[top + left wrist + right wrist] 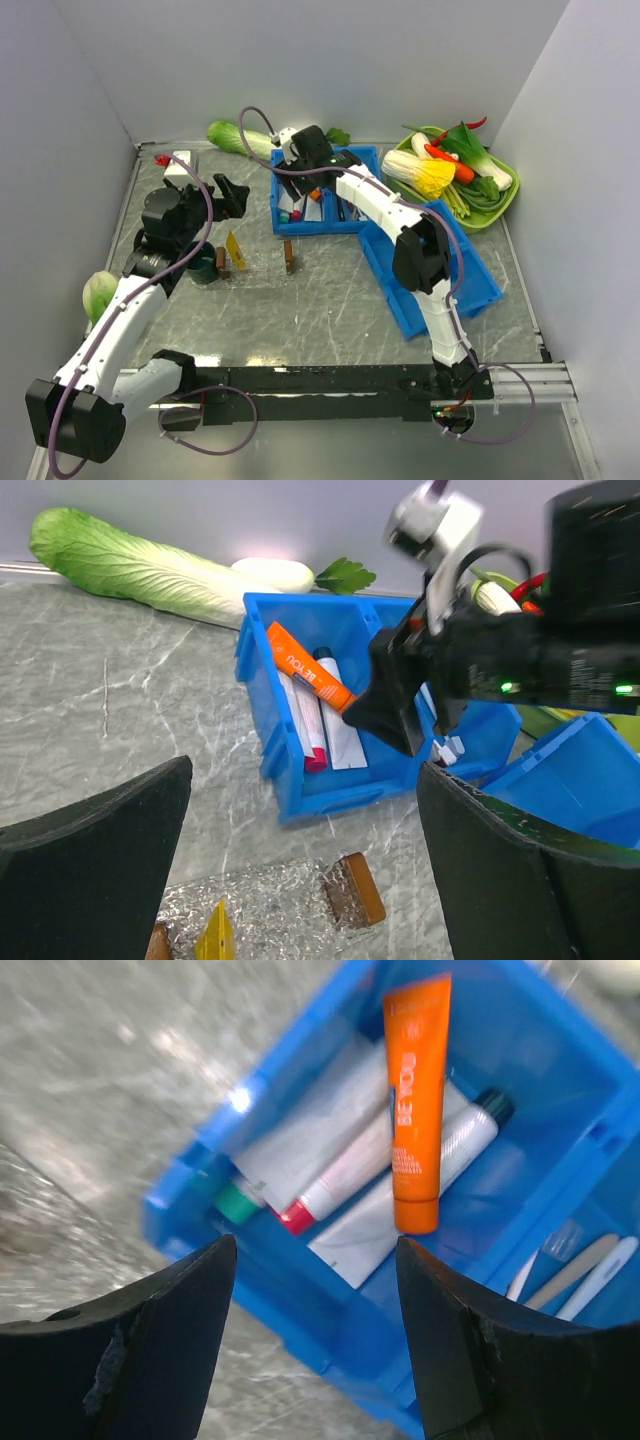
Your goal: Prepare toiletry sets of a toothbrush and toothpaste on the tray
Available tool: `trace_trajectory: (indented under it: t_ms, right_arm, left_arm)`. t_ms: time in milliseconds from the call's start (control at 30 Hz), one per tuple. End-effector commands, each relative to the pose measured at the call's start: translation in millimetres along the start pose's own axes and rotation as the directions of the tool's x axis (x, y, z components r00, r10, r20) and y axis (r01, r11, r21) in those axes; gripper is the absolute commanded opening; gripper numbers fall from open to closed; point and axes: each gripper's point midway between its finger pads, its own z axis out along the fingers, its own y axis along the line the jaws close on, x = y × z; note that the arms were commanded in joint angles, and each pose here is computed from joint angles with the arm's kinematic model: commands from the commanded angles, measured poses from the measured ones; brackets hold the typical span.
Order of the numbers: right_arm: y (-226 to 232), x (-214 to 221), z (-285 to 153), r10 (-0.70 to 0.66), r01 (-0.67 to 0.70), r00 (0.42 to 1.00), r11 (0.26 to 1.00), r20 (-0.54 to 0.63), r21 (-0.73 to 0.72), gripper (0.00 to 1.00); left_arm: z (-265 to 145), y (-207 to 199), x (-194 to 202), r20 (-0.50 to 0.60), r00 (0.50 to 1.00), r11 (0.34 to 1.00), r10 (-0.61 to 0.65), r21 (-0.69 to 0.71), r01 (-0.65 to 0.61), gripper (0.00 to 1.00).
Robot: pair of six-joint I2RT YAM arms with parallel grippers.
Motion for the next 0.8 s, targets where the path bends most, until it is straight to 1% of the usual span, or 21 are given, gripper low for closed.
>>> trace_trajectory:
  t_ms: [0, 167, 300, 467, 633, 767]
  right_arm:
    - [-13.8, -13.7, 2.1, -0.061, 0.063, 0.997, 0.998, 0.05, -0.028, 0.72]
    - [-28.1, -8.2, 19.9, -0.058, 0.059, 0.997, 0.998, 0.045, -0.011, 0.72]
    - [-32.3, 11.0, 43.9, -0.076, 0.076, 0.997, 0.997, 0.0, -0.002, 0.72]
    - [-37.4, 27.8, 63.7, -0.108, 0.109, 0.993, 0.994, -0.045, 0.024, 0.73]
    - [-43.4, 36.2, 75.0, -0.128, 0.131, 0.99, 0.99, -0.06, 0.05, 0.73]
    - [-53.4, 43.9, 83.2, -0.149, 0.157, 0.985, 0.983, -0.084, 0.1, 0.73]
  left_arm:
    - [-5.6, -7.0, -29.8, 0.079, 0.997, 1.0, -0.004, 0.003, 0.003, 0.99]
    - [-6.2, -10.4, -30.4, 0.079, 0.997, 1.0, -0.009, 0.021, 0.008, 0.99]
    - [-6.6, -10.6, -30.8, 0.08, 0.997, 1.0, -0.005, 0.023, 0.003, 0.99]
    - [-6.2, -11.7, -30.3, 0.078, 0.997, 1.0, -0.008, 0.029, 0.006, 0.99]
    - [-5.2, -12.0, -28.7, 0.072, 0.997, 0.999, -0.009, 0.032, 0.007, 0.99]
    - [-5.5, -11.5, -29.3, 0.074, 0.997, 1.0, -0.008, 0.031, 0.006, 0.99]
